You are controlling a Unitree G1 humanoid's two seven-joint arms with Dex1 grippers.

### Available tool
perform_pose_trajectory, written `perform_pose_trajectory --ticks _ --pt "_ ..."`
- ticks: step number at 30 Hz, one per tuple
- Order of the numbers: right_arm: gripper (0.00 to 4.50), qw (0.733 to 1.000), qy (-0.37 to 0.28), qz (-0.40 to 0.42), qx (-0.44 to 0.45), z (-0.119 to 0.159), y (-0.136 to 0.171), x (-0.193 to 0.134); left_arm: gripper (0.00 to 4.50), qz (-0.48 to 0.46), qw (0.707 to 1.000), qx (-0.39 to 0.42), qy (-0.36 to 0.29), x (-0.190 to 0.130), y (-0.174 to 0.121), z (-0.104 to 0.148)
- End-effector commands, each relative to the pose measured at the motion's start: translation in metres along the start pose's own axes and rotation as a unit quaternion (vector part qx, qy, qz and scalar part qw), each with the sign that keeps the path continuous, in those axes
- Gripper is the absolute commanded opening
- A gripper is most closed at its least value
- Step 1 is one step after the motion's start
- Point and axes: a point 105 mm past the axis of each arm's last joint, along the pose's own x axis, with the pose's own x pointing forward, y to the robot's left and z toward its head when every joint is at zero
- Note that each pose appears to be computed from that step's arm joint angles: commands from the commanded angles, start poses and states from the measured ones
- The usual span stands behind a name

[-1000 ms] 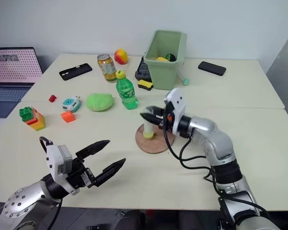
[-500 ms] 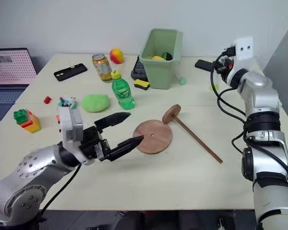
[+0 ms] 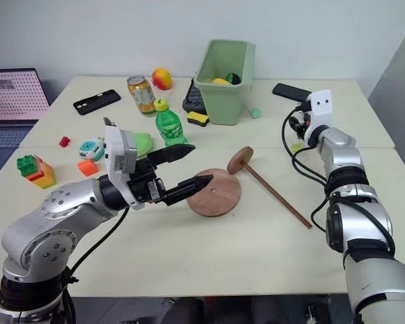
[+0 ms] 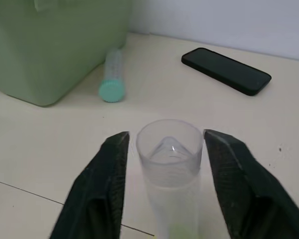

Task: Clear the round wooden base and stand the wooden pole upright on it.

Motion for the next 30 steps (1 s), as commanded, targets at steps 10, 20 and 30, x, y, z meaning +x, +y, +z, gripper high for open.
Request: perform_pose_trajectory --ticks 10,20,30 --pt "4.45 0.999 -0.052 0.000 -0.002 0.031 -0.012 -0.007 4.50 -0.020 1.000 0.004 -0.015 0.001 -0.002 0.008" --pt "4.45 0.983 -0.162 0.041 -0.068 0.120 -0.003 -0.038 4.50 -0.035 0.999 -0.011 0.010 -0.015 0.001 0.009" --pt "4.45 0.959 0.058 0.263 -0.087 0.077 0.086 -0.078 4.50 -0.033 0.996 0.012 0.081 -0.055 -0.003 -0.020"
